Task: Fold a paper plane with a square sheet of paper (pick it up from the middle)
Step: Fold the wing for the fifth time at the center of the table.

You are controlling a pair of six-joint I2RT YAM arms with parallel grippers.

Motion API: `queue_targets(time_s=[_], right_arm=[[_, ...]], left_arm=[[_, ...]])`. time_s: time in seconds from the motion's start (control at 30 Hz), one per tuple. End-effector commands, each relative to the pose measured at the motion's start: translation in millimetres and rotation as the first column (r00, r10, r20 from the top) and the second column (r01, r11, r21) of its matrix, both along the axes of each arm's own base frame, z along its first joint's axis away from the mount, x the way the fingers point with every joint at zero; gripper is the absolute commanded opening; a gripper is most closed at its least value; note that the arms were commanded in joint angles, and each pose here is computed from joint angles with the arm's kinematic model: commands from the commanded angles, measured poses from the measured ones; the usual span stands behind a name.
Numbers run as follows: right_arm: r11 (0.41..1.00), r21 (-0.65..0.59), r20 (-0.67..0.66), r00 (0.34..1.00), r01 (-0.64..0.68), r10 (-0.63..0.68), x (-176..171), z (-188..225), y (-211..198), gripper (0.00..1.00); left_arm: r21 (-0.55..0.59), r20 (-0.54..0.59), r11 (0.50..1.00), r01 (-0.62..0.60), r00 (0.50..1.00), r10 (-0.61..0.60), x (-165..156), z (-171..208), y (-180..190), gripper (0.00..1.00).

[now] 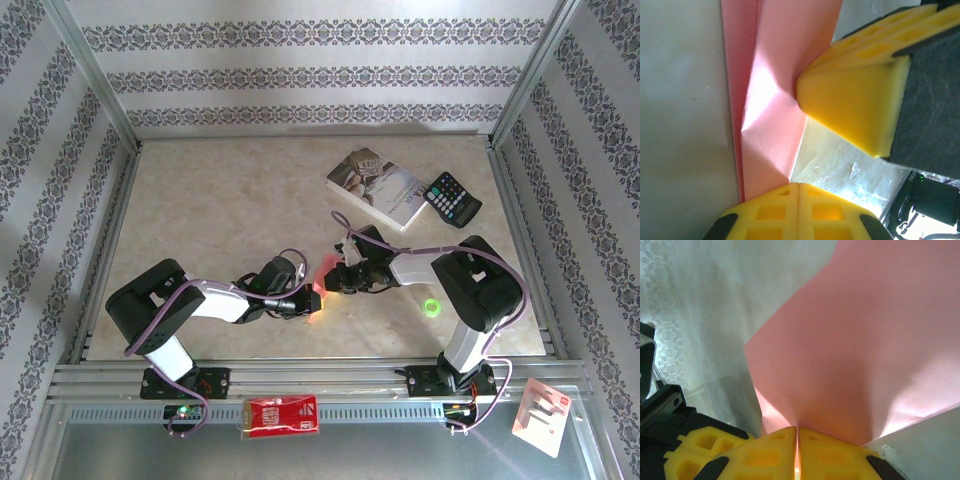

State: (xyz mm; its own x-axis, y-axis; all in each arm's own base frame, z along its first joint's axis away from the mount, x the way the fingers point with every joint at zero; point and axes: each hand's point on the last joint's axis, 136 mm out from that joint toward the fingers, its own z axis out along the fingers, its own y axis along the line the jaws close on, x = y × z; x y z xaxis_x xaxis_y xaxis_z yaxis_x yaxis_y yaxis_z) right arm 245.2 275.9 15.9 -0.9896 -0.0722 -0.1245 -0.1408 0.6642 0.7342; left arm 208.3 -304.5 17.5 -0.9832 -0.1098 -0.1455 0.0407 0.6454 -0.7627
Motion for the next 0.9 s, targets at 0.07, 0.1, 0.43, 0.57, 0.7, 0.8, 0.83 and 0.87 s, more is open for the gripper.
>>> queue_targets(time_s=[0.07, 0.1, 0.43, 0.57, 0.7, 0.8, 0.83, 0.87], right_arm=[[0.991, -0.093, 0.052, 0.994, 0.097, -0.093, 36, -15, -26, 0.13], [0.990, -0.094, 0.048, 0.994, 0.105, -0.101, 39, -15, -27, 0.13], [0.967, -0.137, 0.019, 0.976, 0.216, -0.216, 68, -23, -53, 0.12], [0.955, -0.146, 0.007, 0.966, 0.257, -0.259, 81, -25, -63, 0.12], [0.940, -0.163, -0.002, 0.952, 0.301, -0.306, 93, -28, -76, 0.11], [0.927, -0.167, -0.008, 0.940, 0.334, -0.341, 106, -27, -85, 0.11], [0.924, -0.166, -0.011, 0.937, 0.344, -0.350, 110, -26, -88, 0.10], [0.920, -0.163, -0.011, 0.932, 0.356, -0.362, 116, -24, -93, 0.11]], left_arm=[[0.160, -0.163, 0.987, -0.001, 0.986, 0.027, -32, -50, 34, 0.00], [0.160, -0.164, 0.987, -0.001, 0.986, 0.027, -32, -51, 34, 0.00], [0.159, -0.166, 0.987, 0.000, 0.986, 0.027, -32, -52, 34, 0.00], [0.160, -0.170, 0.987, 0.003, 0.985, 0.025, -33, -52, 34, 0.00], [0.159, -0.170, 0.987, 0.003, 0.985, 0.024, -33, -52, 34, 0.00], [0.156, -0.168, 0.988, 0.008, 0.986, 0.019, -32, -51, 32, 0.00], [0.156, -0.168, 0.988, 0.008, 0.986, 0.019, -32, -51, 32, 0.00], [0.156, -0.167, 0.988, 0.007, 0.986, 0.020, -32, -51, 32, 0.00]])
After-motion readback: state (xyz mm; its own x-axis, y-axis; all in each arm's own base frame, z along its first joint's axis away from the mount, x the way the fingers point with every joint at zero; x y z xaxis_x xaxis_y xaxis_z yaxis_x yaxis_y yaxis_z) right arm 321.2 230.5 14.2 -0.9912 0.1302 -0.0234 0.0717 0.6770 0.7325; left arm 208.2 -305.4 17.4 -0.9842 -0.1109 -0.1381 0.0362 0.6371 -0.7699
